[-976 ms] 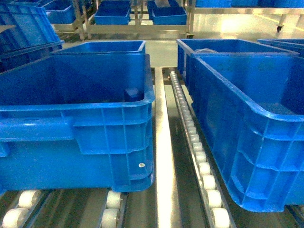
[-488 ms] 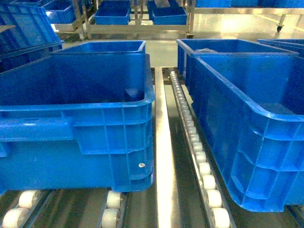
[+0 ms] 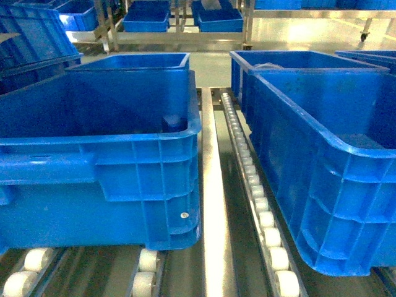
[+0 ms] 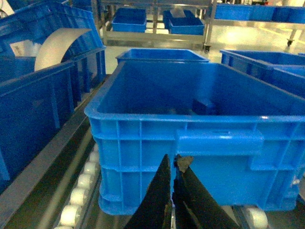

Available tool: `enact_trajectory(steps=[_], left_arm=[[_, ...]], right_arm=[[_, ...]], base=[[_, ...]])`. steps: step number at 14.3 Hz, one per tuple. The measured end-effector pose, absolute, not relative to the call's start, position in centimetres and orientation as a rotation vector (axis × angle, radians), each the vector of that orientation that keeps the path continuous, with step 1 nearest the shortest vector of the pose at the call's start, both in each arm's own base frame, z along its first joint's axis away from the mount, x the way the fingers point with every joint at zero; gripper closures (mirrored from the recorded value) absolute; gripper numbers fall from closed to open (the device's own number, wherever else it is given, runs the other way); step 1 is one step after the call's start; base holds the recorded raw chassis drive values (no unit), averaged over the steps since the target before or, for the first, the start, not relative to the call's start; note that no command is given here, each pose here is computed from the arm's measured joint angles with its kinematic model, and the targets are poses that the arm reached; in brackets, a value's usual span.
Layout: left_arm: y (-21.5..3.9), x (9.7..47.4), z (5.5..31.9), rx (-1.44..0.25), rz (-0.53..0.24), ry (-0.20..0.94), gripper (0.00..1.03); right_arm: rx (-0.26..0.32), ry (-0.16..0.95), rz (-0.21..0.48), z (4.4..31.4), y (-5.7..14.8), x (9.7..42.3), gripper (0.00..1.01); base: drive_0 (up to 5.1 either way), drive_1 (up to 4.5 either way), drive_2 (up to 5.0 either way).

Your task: Sort blue parts and orange caps into right shelf containers

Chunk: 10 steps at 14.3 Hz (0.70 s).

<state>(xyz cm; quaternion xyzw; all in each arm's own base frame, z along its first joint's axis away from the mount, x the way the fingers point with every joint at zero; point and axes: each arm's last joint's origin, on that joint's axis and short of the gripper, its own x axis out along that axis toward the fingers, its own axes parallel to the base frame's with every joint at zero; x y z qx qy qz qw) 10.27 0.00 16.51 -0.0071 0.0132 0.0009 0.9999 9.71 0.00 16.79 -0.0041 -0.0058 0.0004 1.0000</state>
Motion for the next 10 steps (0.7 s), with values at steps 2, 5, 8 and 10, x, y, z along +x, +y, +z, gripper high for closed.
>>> enact_trajectory(steps=[2,5,8,10], left_arm=[[-0.01,9.76,16.74,-0.014,-0.002,-0.002,1.01],[0.01,9.78,16.58,-0.011,0.000,0.004,1.01],[0.01,9.78,16.58,-0.011,0.001,0.004,0.65],[0.01,9.78,16.58,-0.011,0.001,0.004,0.36]], right_arm=[[-0.008,0.001,0.000,16.68,0.00,9.72,1.00],[-0.008,-0.003,0.000,16.71,0.00,9.72,1.00],[-0.008,-0.003,0.000,16.71,0.00,9.72,0.61],[-0.008,-0.003,0.000,16.71,0.00,9.72,0.34]], base=[[0.0,0.00,0.0],[0.0,0.00,0.0],[0.0,0.00,0.0],[0.0,0.00,0.0]])
